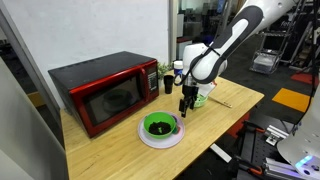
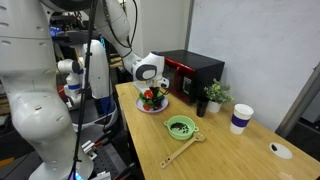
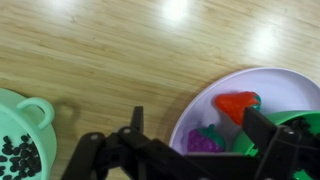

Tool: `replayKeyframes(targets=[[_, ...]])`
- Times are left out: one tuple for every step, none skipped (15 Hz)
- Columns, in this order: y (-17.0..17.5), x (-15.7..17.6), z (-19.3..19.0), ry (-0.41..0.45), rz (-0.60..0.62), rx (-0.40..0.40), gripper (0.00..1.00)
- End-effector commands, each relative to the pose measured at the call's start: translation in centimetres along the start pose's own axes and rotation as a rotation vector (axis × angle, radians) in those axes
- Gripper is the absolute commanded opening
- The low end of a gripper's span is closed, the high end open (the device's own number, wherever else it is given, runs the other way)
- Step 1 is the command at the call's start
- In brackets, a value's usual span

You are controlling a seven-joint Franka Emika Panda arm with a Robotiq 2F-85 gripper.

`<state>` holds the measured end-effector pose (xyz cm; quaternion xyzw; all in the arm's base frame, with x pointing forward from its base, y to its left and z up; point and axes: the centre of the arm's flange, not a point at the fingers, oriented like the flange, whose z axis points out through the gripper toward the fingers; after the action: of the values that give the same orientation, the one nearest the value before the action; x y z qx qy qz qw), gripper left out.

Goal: Put the plastic grapes on the table

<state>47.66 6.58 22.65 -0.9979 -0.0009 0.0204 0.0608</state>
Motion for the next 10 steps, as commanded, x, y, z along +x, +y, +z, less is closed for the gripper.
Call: replayKeyframes(targets=[[0.8,0.8,1.5,0.015,0.020,-0.039,1.00],[0.8,0.8,1.8,0.019,0.025,-0.050,1.00],[0.8,0.8,2.1,0.022,0.028,-0.061,1.00],[0.7,0.8,2.4,0.035,0.031,-0.073,1.00],[0.6,0.9,2.6,0.045,0.036,-0.084,1.00],[0.4,0.9,2.9,0.057,0.040,-0.091,1.00],[0.2,0.9,3.1,0.067,0.045,-0.096,1.00],[0.0,1.0,3.2,0.079,0.054,-0.100,1.00],[-0.1,1.1,3.4,0.088,0.061,-0.101,1.00],[-0.4,1.1,3.5,0.101,0.072,-0.101,1.00]])
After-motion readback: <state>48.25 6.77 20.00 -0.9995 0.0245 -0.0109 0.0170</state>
